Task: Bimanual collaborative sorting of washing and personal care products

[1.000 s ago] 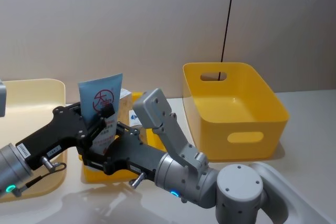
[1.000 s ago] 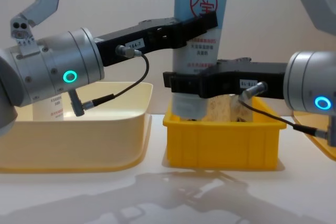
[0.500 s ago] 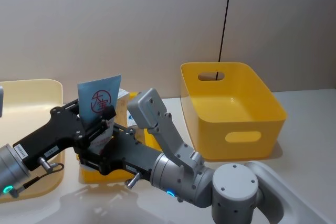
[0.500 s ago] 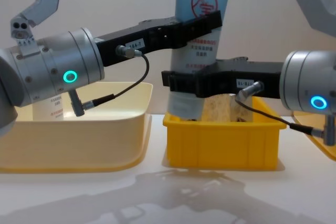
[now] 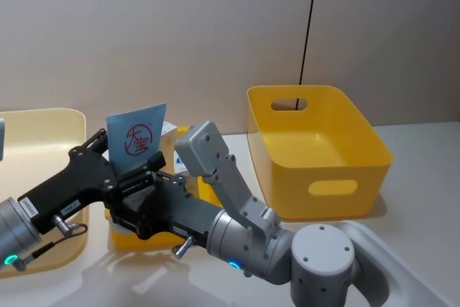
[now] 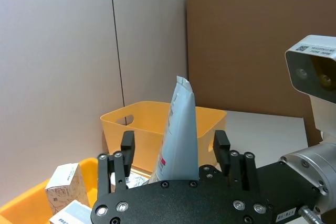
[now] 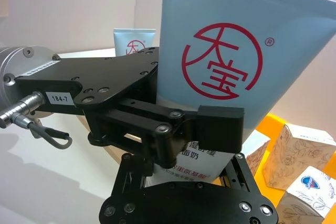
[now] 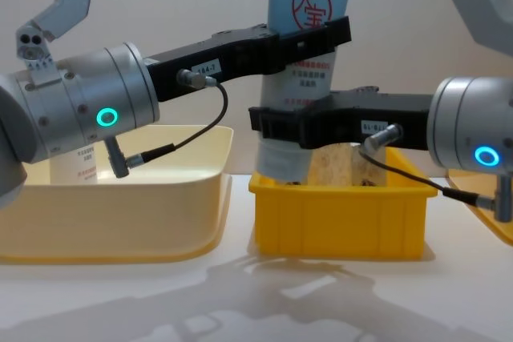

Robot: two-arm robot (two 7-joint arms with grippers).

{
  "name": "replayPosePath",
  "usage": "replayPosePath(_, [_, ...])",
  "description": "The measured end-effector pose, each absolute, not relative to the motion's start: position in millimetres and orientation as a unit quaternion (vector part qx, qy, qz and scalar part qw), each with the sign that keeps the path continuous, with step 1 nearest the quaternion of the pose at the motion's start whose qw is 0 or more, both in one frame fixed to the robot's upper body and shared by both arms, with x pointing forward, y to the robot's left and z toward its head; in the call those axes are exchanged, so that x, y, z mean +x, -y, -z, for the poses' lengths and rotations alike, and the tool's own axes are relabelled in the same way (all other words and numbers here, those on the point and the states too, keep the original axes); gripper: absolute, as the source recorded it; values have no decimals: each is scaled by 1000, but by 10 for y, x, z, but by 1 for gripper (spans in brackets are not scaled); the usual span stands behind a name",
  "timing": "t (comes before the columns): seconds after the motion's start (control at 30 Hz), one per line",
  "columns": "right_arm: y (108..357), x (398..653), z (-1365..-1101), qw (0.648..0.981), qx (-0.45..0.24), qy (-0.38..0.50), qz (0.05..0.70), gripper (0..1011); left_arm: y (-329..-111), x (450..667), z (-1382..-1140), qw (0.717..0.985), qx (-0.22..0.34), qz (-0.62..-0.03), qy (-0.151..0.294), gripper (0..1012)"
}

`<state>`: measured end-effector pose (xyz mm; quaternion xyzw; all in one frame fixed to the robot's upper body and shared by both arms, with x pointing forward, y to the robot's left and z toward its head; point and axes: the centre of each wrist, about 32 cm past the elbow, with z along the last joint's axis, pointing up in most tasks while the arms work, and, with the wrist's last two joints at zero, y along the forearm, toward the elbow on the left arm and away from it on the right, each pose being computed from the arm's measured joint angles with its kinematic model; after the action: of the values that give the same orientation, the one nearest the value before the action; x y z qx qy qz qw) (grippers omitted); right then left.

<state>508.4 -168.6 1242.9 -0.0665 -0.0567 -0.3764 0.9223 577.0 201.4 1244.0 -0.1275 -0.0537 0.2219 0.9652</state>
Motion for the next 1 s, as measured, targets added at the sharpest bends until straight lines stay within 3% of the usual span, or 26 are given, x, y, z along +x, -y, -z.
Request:
replayPosePath(0.17, [1728,5061,-12434,918,-66,60,386,556,-2009,5770,-12440,965,-128,-222,54,1000])
replayPosePath(0.53, [1925,4969,-12455,894,-68,69,437,505,-2013,5770,-12440,965,-128,-222,54,999])
replayPosePath(1.0, [2283,4867,-12514,840,-60,101,529,505,-2014,5770,-12439,965,-127,-222,54,1000])
